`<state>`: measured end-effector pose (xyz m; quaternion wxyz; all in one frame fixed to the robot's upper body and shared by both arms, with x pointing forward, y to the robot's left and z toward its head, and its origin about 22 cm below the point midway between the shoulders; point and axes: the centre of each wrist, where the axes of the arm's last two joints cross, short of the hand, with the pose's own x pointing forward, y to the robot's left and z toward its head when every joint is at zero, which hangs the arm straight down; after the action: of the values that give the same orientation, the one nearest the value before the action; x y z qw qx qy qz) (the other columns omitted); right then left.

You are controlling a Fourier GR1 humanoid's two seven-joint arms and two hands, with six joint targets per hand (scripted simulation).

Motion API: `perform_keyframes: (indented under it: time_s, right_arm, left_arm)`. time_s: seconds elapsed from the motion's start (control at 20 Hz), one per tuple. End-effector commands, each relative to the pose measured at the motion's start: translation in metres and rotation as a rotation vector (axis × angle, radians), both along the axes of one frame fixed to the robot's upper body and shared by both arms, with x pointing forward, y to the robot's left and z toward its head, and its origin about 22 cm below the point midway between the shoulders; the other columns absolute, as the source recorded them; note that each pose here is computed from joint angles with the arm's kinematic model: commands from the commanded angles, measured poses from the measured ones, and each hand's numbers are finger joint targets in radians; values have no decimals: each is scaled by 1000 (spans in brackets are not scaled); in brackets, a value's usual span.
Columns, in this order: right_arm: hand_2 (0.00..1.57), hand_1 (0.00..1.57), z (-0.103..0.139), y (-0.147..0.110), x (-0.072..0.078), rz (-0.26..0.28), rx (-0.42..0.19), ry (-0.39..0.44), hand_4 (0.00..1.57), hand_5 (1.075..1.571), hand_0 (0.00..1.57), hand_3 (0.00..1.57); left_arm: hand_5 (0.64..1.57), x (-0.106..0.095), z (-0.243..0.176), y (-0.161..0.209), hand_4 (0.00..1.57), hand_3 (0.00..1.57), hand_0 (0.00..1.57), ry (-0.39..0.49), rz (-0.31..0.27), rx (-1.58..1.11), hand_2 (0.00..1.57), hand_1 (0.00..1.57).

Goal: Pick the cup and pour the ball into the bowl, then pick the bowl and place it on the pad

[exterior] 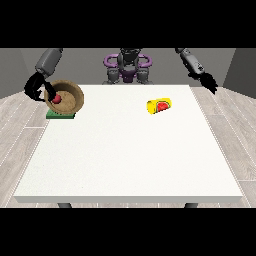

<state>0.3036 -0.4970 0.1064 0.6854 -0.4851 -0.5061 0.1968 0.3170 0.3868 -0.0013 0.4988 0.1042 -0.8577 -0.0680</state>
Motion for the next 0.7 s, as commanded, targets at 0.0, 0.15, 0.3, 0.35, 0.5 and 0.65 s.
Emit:
perform_keyframes:
  time_s: [0.0, 0.15, 0.3, 0.35, 0.5, 0.65]
  right_arm:
    - [1571, 1571, -31, -15, -11, -71, 29, -104, 1382, 1560, 1571, 1571]
    - [1571, 1571, -50, -16, -16, -56, 115, -110, 1321, 1554, 1571, 1571]
    - [1571, 1571, -50, -6, -3, -117, 312, -151, 877, 1407, 1571, 1172]
    - [1571, 1571, -38, -3, 6, -73, 333, -196, 798, 1385, 1571, 1132]
    - [1571, 1571, -42, -4, 10, -153, 564, -226, 358, 1399, 1571, 1311]
    - [829, 966, -8, -37, -2, -241, 545, -297, 112, 1383, 966, 778]
  left_arm:
    - [1196, 1, 33, 18, 885, 0, 0, -108, -4, -19, 0, 0]
    - [1183, -8, 43, 37, 891, 0, 0, -113, 27, -38, 0, 0]
    - [1191, -20, 22, 36, 877, 0, 0, -93, 29, -44, 0, 0]
    - [1176, -15, 43, 59, 865, 0, 0, -121, 49, -41, 0, 0]
    - [1163, -24, 31, 48, 860, 0, 0, -75, 53, -53, 0, 0]
    - [1185, -31, 41, 54, 864, 0, 0, -110, 44, -21, 0, 0]
